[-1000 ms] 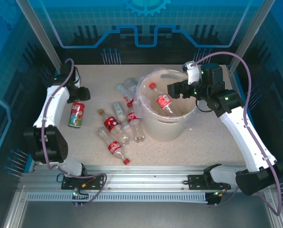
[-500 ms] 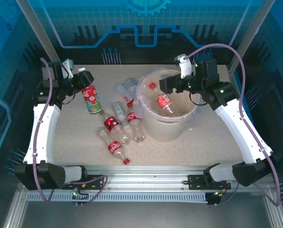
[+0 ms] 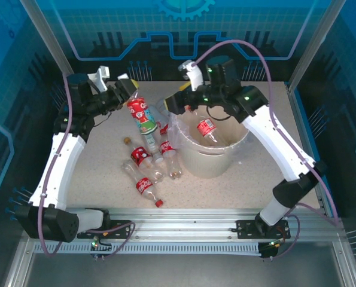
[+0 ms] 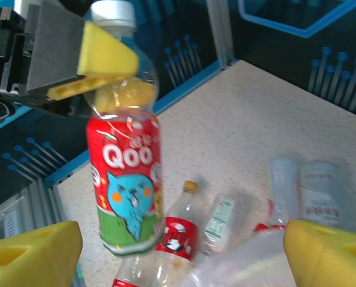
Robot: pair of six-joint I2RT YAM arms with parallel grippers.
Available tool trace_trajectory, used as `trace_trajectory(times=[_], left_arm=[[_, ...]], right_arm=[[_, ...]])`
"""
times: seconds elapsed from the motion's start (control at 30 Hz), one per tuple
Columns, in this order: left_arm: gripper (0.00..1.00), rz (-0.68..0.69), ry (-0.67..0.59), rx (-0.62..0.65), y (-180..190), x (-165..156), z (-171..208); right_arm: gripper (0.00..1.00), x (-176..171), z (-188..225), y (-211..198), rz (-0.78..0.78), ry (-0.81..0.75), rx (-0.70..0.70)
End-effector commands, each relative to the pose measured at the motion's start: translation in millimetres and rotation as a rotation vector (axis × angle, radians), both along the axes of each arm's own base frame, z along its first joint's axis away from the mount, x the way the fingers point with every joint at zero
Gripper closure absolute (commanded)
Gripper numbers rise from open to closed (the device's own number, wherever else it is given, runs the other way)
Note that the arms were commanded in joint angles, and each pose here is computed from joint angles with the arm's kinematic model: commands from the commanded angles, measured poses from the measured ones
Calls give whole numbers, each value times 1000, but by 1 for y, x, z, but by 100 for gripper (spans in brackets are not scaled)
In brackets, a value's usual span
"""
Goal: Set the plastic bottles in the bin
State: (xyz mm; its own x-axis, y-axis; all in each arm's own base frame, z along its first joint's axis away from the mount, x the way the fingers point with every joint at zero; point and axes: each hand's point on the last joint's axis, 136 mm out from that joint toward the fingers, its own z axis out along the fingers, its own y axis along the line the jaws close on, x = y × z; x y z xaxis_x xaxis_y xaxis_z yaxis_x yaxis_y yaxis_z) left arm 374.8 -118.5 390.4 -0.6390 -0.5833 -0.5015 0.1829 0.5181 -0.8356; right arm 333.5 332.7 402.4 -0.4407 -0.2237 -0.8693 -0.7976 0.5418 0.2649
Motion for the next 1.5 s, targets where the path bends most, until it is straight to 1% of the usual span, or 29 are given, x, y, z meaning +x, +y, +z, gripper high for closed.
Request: trace_trajectory(times=[0.0, 0.1, 0.27, 0.33, 0.47, 0.53, 0.7, 0.83, 0.87, 0.93, 0.97, 1.03, 1.13, 1.2, 1.27, 1.3, 1.33, 1.47], left_arm=[[100, -74, -47, -71, -19, -7, 17], [100, -108, -54, -104, -29, -8, 16], [100, -105, -58, -106, -31, -7, 15], [100, -106, -58, -106, -32, -7, 13], [100, -109, -59, -118, -32, -6, 12], [100, -113, -58, -120, -33, -6, 11], [100, -111, -52, -113, -33, -4, 8], [100, -112, -53, -113, -33, -3, 8], [98, -111, -53, -114, -33, -3, 7], [90, -109, -54, -113, -32, -3, 7], [83, -110, -54, -113, -33, -4, 7], [73, -108, -58, -112, -32, -4, 8], [47, -102, -68, -107, -31, -6, 10], [26, -90, -77, -98, -29, -6, 10], [11, -57, -90, -91, -24, -5, 10], [4, -15, -96, -92, -18, -3, 9], [1, 14, -109, -97, -13, -3, 9], [1, 111, -146, -163, 13, -5, 14]], right_arm=[[12, -14, 0, 29, 100, 20, 7], [12, -12, -10, 48, 124, 39, 6], [12, -11, -24, 70, 167, 94, 28], [13, -14, -26, 78, 197, 119, 45], [15, -12, -35, 87, 207, 154, 51], [17, -11, -36, 89, 209, 164, 54], [30, -8, -35, 90, 199, 162, 64], [36, -8, -36, 89, 195, 163, 60], [38, -7, -36, 89, 194, 159, 61], [41, -7, -35, 88, 192, 155, 62], [42, -7, -34, 88, 194, 152, 65], [43, -7, -31, 88, 198, 140, 74], [44, -7, -29, 88, 196, 130, 84], [44, -5, -26, 86, 192, 122, 89], [44, -2, -19, 84, 187, 105, 104], [44, 0, -16, 84, 184, 95, 111], [45, 2, -11, 82, 181, 84, 119], [45, 11, 11, 72, 169, 43, 152]])
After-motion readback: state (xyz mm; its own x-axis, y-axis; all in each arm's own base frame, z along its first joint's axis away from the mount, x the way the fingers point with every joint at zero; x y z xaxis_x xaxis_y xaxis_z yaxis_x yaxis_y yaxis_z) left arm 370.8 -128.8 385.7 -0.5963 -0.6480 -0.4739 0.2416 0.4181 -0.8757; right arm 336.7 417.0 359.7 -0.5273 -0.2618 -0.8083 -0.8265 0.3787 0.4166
